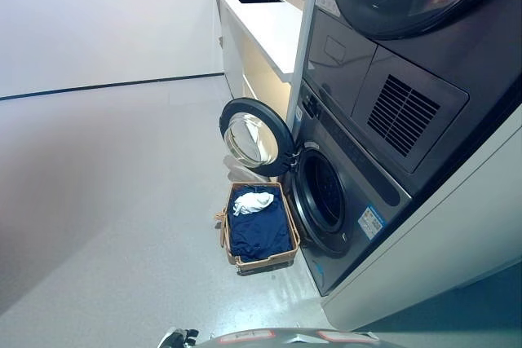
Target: Put the clothes in the basket into the washing machine.
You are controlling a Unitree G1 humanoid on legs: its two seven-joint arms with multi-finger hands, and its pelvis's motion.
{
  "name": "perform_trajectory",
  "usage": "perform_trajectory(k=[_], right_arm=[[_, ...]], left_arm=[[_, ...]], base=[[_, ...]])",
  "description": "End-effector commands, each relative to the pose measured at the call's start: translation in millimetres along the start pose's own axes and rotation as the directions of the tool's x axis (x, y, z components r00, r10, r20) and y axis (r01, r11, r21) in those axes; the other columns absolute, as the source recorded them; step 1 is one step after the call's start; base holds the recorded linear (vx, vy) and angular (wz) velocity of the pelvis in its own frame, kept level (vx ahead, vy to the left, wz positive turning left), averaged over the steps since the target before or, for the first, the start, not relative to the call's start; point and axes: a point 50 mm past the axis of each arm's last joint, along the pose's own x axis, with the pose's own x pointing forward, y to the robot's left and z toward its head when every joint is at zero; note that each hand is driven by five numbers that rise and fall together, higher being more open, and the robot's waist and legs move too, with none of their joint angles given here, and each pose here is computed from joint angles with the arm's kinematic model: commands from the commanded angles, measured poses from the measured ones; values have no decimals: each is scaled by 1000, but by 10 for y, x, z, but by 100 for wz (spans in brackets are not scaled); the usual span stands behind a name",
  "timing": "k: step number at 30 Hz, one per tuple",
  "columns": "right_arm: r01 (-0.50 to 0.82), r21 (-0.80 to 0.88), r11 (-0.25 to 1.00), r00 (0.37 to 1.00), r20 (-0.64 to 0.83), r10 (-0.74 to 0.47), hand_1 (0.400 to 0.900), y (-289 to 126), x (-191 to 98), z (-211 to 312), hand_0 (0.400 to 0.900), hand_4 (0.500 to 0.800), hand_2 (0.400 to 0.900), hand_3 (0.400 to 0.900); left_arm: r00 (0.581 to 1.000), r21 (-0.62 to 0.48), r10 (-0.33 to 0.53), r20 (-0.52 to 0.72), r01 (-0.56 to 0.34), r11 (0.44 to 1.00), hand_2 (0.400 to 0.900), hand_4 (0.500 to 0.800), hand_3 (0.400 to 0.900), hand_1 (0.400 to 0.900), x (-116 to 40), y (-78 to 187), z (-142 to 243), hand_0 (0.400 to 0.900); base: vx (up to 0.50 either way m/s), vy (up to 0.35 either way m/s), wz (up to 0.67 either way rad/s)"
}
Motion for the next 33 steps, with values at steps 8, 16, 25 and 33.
perform_trajectory(k=[8,16,25,33], right_arm=[[-24,5,1000,1000,-5,25,900,94,-1,17,900,800,900,900],[-17,11,1000,1000,-18,18,900,70,-5,-18,900,800,900,900],[-8,24,1000,1000,-15,8,900,8,2,1,900,800,900,900],[12,75,997,1000,-26,-10,900,-49,-4,-44,900,800,900,900]], left_arm=[[999,2,-7,-35,7,1000,900,800,900,900,-9,-3,-62,900],[999,5,-4,-45,5,1000,900,800,900,900,-10,3,-77,900],[999,-6,13,-52,-13,1000,900,800,900,900,-11,72,-85,900],[999,-6,0,-46,0,1000,900,800,900,900,-10,49,-76,900]], base=[[3,2,1],[2,30,2],[1,85,1],[3,163,-5]])
